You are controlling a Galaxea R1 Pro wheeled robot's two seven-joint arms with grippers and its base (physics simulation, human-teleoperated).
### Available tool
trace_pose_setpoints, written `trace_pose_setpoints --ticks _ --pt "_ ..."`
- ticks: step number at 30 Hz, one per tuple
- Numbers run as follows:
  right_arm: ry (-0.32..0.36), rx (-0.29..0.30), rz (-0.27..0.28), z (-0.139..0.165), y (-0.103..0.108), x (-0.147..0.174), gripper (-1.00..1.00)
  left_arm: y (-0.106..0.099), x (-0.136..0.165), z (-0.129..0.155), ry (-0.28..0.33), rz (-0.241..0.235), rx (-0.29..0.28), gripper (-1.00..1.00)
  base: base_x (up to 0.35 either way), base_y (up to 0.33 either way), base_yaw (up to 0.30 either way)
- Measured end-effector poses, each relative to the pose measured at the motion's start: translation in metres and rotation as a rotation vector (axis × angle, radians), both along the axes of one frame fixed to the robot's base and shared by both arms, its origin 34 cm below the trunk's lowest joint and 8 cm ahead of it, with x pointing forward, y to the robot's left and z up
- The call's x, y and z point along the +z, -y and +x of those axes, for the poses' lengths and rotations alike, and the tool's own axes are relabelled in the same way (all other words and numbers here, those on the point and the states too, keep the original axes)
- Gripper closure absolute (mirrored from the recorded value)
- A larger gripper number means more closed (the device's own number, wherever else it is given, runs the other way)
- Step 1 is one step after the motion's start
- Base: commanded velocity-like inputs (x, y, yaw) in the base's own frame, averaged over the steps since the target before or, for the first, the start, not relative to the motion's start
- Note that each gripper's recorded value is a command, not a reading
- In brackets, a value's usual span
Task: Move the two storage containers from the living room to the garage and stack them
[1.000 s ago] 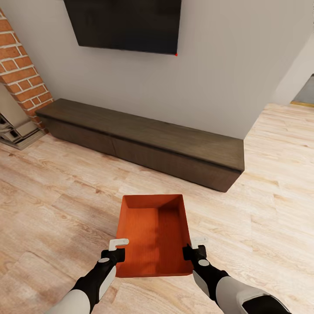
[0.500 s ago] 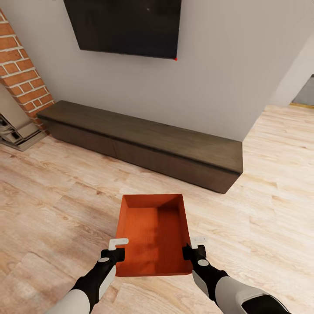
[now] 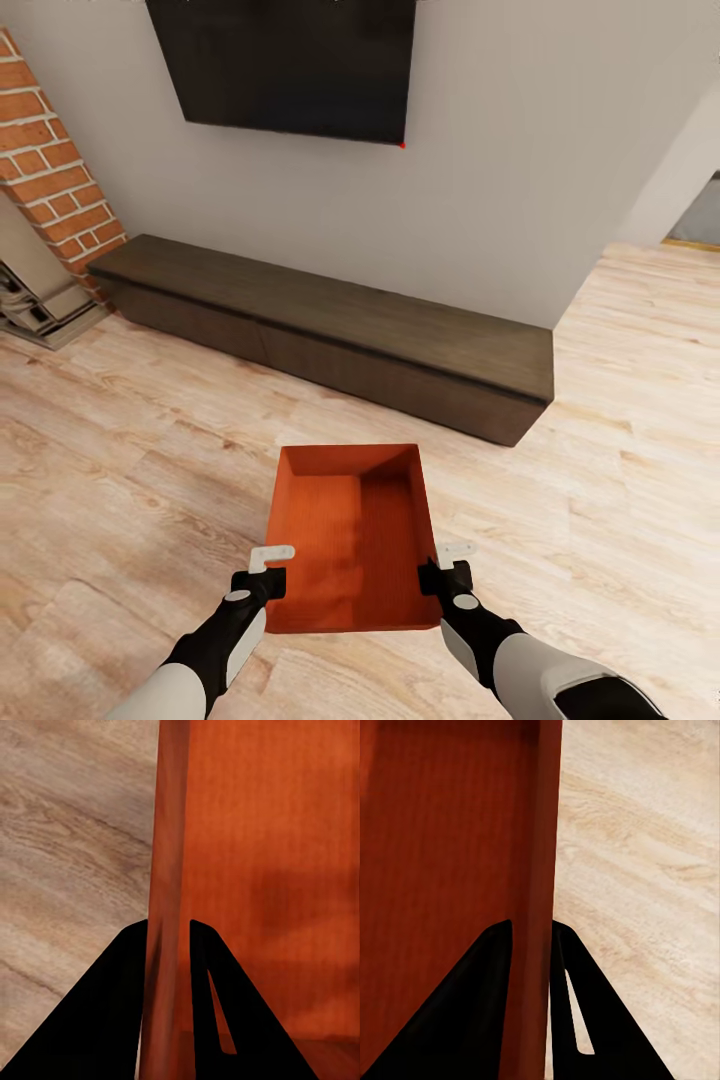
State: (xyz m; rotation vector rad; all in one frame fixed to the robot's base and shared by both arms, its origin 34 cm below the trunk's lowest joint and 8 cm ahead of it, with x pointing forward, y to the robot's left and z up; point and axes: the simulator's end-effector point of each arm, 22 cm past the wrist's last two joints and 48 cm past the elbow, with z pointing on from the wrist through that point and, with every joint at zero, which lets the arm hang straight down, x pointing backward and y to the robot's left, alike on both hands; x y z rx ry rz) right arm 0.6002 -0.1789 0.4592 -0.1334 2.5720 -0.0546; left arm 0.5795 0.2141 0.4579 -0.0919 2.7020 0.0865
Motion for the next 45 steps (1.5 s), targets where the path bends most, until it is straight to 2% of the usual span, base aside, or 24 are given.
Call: trace_pose_setpoints --ticks 45 --pt "-0.012 0.006 -0.002 -0.006 0.001 0.066 1.0 0.001 0.066 -0.007 -0.012 -0.003 0.006 1.0 0.0 0.0 0.0"
